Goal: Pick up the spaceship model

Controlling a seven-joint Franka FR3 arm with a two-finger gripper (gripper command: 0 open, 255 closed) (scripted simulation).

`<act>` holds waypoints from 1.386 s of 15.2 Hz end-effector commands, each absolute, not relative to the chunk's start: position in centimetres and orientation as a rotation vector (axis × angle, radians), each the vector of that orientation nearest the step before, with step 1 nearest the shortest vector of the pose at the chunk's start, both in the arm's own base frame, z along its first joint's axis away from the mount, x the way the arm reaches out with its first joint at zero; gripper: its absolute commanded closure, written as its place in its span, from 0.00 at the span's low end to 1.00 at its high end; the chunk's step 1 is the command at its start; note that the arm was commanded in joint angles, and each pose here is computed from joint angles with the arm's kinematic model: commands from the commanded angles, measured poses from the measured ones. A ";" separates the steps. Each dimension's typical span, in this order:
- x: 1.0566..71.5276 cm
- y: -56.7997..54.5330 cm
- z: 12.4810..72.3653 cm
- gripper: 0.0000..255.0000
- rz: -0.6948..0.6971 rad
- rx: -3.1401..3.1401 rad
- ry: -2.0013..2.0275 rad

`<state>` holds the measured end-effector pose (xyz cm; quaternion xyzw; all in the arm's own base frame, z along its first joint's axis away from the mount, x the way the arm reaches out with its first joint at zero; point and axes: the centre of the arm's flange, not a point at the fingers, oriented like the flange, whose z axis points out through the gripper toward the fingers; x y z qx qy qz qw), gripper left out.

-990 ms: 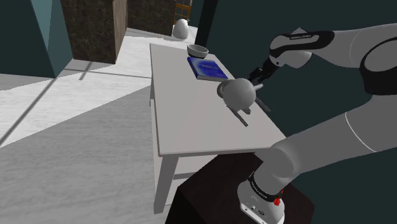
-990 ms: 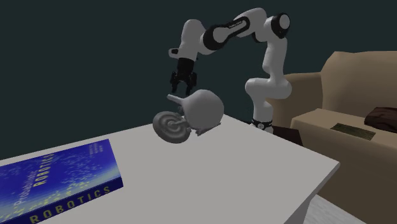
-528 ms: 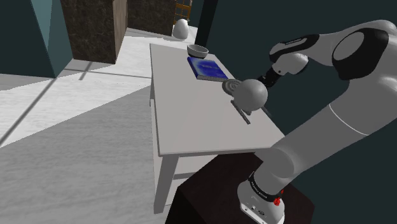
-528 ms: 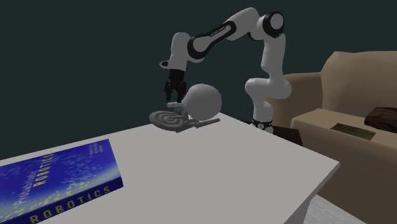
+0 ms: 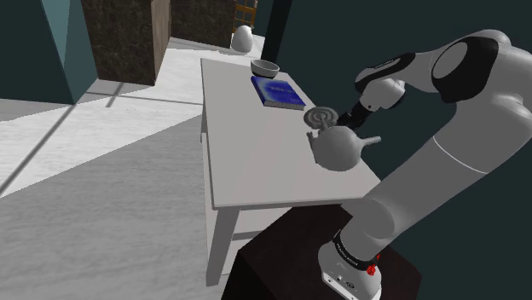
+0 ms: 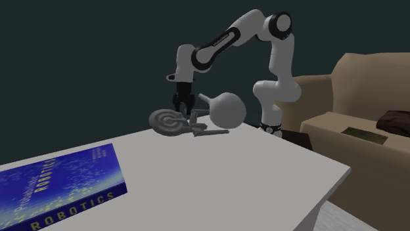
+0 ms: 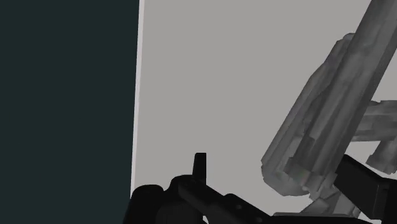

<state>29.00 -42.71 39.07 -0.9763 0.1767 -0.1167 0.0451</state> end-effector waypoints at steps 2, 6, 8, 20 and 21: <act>29.0 -42.7 38.6 1.00 -0.356 -2.982 0.540; 28.9 -42.7 38.6 1.00 -0.356 -2.982 0.541; 28.9 -42.7 38.5 1.00 -0.356 -2.982 0.540; 29.0 -42.7 43.4 1.00 -0.356 -2.982 0.540; 29.0 -42.7 43.9 1.00 -0.356 -2.982 0.540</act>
